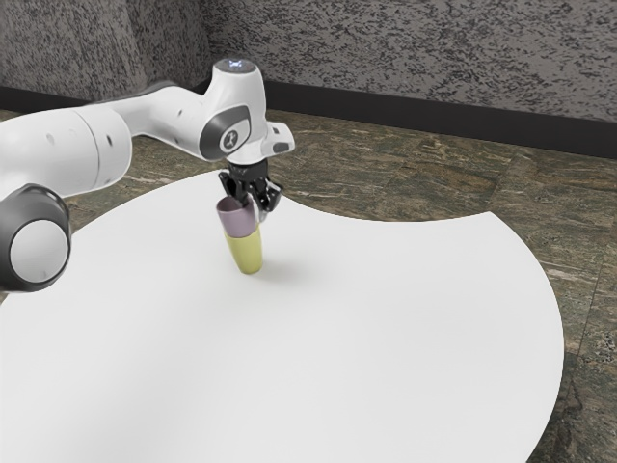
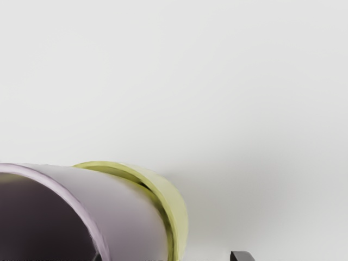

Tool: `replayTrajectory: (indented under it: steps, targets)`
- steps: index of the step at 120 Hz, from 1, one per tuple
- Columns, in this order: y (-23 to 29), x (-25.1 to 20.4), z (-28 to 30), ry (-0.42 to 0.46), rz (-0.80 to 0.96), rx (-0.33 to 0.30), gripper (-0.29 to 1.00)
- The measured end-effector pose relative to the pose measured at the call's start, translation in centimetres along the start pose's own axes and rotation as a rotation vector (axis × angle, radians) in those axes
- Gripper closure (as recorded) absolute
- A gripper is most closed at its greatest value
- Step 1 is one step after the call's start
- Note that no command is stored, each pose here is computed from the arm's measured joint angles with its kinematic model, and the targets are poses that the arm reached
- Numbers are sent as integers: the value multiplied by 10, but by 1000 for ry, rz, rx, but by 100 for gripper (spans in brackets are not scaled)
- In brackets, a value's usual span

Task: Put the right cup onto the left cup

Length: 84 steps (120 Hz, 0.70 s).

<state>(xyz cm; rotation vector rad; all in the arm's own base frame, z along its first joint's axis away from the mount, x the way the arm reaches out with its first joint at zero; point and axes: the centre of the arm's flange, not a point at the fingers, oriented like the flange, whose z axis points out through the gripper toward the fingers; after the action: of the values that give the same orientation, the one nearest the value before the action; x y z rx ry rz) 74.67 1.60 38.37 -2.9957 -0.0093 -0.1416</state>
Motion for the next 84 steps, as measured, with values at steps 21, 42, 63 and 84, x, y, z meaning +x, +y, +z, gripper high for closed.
replayTrajectory:
  steps: [21, 42, 63, 84]
  targets:
    - [1, 0, 3, 6, 6, -2, 30]
    - [0, 1, -9, 23, 9, 0, 22]
    - [-3, -3, -62, 76, 10, 14, 14]
    - [0, -36, -126, 75, 8, 11, 6]
